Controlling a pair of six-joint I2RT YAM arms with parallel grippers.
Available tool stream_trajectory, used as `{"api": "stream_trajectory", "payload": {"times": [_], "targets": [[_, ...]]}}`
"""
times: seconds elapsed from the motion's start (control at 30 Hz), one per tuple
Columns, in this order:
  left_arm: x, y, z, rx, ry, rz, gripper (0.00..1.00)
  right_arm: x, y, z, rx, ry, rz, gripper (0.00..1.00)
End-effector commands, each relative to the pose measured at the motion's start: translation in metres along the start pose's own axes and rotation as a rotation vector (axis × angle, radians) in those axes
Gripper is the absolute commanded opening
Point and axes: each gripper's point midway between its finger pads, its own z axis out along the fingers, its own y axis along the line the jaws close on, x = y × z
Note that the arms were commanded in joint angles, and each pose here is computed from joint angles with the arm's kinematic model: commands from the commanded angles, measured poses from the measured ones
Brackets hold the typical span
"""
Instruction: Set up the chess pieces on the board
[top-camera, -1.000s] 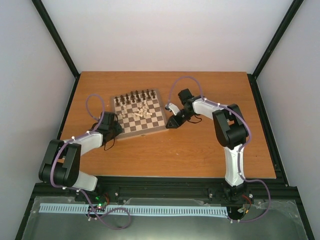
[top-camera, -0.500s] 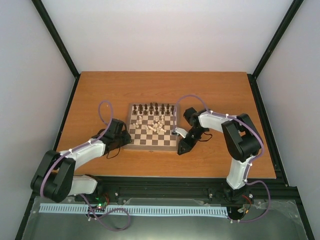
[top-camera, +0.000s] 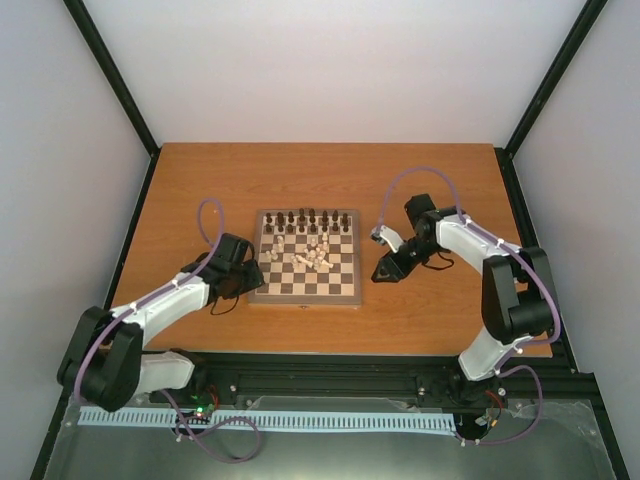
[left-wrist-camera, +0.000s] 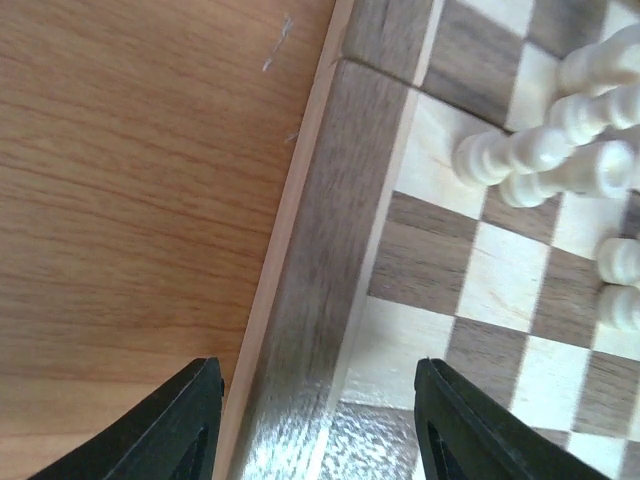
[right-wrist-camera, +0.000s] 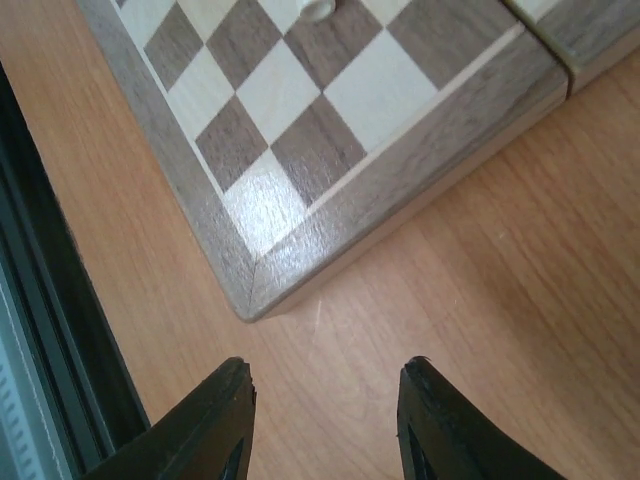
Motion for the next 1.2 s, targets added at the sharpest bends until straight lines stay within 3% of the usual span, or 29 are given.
{"api": "stream_trajectory", "payload": {"times": [0.0, 0.23, 0.53, 0.9, 0.97, 1.17], "targets": [[-0.003, -0.009, 0.014, 0.018, 0.038, 0.009, 0.53, -0.025, -0.01, -0.001, 0.016, -0.056, -0.015, 0.41], [0.009, -0.019, 0.032, 0.084, 0.099, 0.057, 0.5, -0.042, -0.031, 0.023, -0.046, -0.063, 0.05, 0.4], [0.031, -0.022, 0.04, 0.159, 0.156, 0.088, 0.47, -0.02, -0.029, 0.041, -0.098, -0.006, 0.089, 0.37], [0.06, -0.031, 0.024, 0.195, 0.198, 0.121, 0.46, 0.022, -0.01, 0.035, -0.076, 0.075, 0.084, 0.36], [0.064, -0.028, 0.02, 0.201, 0.199, 0.114, 0.46, 0.028, -0.004, 0.035, -0.089, 0.088, 0.076, 0.32], [0.064, -0.014, 0.005, 0.169, 0.155, 0.067, 0.44, 0.024, -0.011, 0.024, -0.001, 0.055, 0.074, 0.31]]}}
